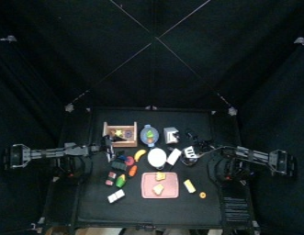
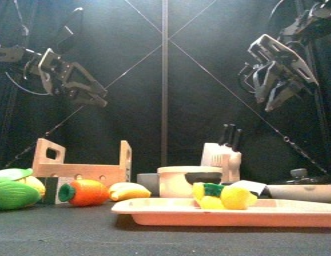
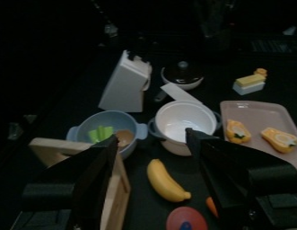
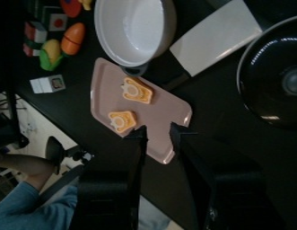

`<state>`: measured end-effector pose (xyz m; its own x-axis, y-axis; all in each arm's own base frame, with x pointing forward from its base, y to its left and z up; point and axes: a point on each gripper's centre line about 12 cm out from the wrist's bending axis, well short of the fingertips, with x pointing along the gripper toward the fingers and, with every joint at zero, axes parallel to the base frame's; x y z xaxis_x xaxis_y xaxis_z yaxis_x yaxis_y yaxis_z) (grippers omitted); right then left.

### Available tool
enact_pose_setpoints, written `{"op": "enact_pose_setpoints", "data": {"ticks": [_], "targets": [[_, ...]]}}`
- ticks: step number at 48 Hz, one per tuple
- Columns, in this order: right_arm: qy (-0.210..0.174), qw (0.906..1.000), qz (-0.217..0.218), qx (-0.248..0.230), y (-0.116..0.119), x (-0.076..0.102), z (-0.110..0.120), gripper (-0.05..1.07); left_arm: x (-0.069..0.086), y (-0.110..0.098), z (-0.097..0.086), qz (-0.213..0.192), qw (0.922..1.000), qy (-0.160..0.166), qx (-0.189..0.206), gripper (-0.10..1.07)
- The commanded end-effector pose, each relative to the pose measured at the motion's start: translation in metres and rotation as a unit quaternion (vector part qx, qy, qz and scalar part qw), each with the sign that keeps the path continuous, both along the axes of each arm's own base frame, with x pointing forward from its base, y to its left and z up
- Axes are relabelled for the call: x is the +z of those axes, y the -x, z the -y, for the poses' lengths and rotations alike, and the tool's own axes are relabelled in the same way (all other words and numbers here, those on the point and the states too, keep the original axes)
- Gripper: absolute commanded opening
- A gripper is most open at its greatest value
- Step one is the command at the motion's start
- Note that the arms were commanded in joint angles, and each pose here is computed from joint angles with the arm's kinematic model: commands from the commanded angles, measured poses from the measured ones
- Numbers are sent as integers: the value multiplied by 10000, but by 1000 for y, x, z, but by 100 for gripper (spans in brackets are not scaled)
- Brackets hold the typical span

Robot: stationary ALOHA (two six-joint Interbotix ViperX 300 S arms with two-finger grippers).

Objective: Grab cleaver handle

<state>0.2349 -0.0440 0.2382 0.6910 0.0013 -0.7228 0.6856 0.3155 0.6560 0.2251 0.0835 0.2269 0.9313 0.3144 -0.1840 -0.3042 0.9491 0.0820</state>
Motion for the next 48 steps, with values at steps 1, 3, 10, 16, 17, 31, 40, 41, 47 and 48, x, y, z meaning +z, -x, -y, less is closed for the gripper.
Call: {"op": "enact_pose_setpoints", "data": {"ticks": [1,3,10,16,17,31,40,41,47,48], "targets": [[154,9985,516,-53,-7,3,-3,69,8,3,-3,144,9998,-73,84,96],[181,9976,667,-32,-11,4,-6,69,8,5,-3,161,9998,-73,87,95],[195,9954,936,0,-26,2,-15,70,4,9,-1,145,9998,-6,110,95],[234,9965,797,75,-32,-13,-21,70,-1,11,-1,116,9998,84,146,95],[232,9967,769,93,-33,-15,-23,70,-1,11,-1,124,9997,103,157,96],[-152,9994,303,-32,-36,-65,-44,71,-11,12,10,36,9997,224,-28,96],[-327,9988,212,-312,-44,-89,-44,71,-12,10,20,59,9992,329,-207,95],[-324,9988,166,-315,-46,-91,-44,71,-12,10,20,67,9991,353,-214,95],[-408,9982,-79,-426,-52,-105,-44,76,-12,9,25,101,9984,492,-261,96],[-422,9981,-110,-444,-53,-107,-44,77,-13,9,26,98,9983,506,-267,95]]}}
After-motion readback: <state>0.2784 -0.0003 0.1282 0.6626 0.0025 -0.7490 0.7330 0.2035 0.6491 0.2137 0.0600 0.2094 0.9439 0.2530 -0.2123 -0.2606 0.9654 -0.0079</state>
